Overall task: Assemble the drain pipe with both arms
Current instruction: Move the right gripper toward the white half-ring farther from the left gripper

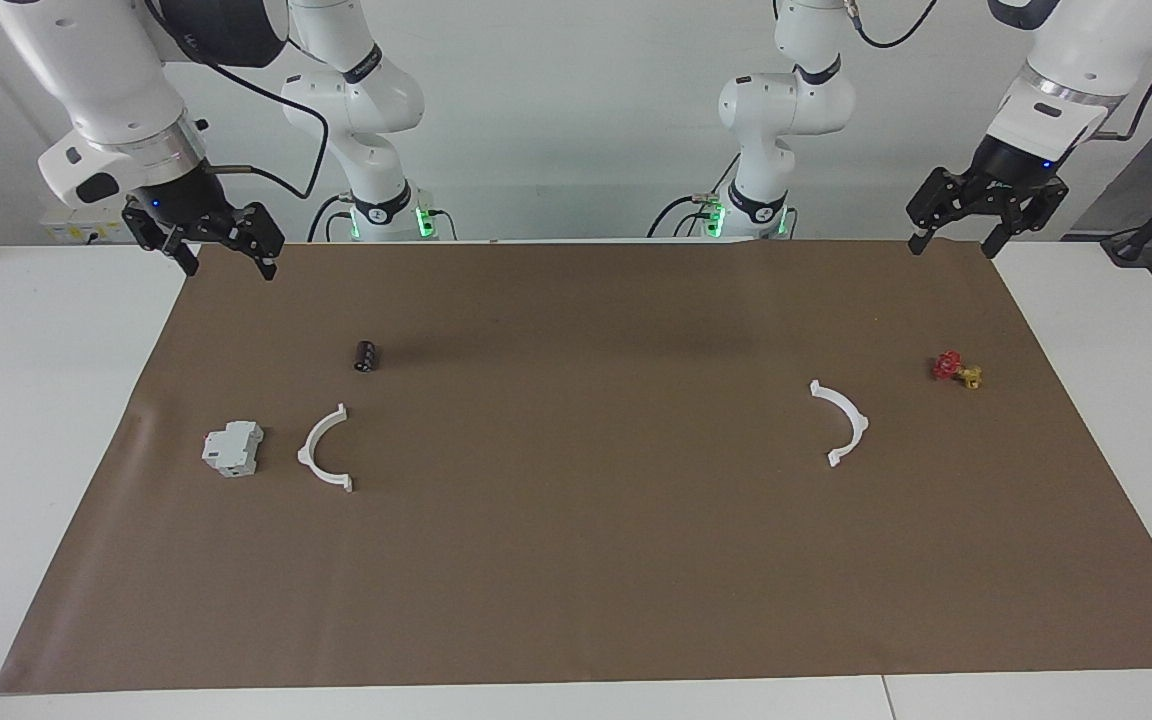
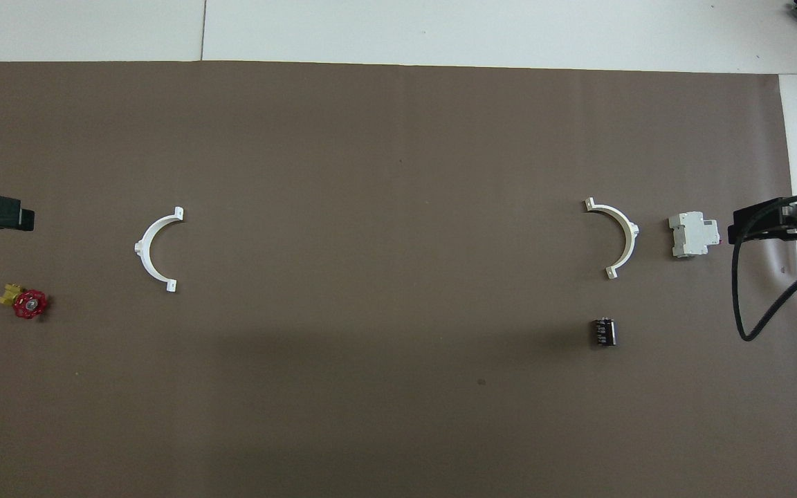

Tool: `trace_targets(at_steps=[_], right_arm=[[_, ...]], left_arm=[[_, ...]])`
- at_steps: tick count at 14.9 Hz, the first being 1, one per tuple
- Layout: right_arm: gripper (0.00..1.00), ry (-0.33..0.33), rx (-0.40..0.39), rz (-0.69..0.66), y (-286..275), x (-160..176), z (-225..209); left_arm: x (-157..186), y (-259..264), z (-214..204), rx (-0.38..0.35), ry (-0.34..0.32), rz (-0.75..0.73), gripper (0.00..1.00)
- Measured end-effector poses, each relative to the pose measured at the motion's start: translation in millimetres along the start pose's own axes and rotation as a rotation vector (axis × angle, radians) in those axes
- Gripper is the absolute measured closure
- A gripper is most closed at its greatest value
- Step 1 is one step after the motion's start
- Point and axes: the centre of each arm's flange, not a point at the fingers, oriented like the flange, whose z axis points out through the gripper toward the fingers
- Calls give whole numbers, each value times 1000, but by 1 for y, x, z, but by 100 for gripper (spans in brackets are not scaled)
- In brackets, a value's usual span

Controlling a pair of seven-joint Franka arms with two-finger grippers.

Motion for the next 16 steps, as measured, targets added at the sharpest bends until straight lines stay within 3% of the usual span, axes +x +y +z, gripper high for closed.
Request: trace_targets(at_steps=[13,16], right_arm=[[0,2,1,-4,-2,3,15],[0,15,33,-1,-5,5,16]], left_arm=[[-1,-14,-1,3,1,-28,0],[-1,-14,-1,3,1,-28,0]])
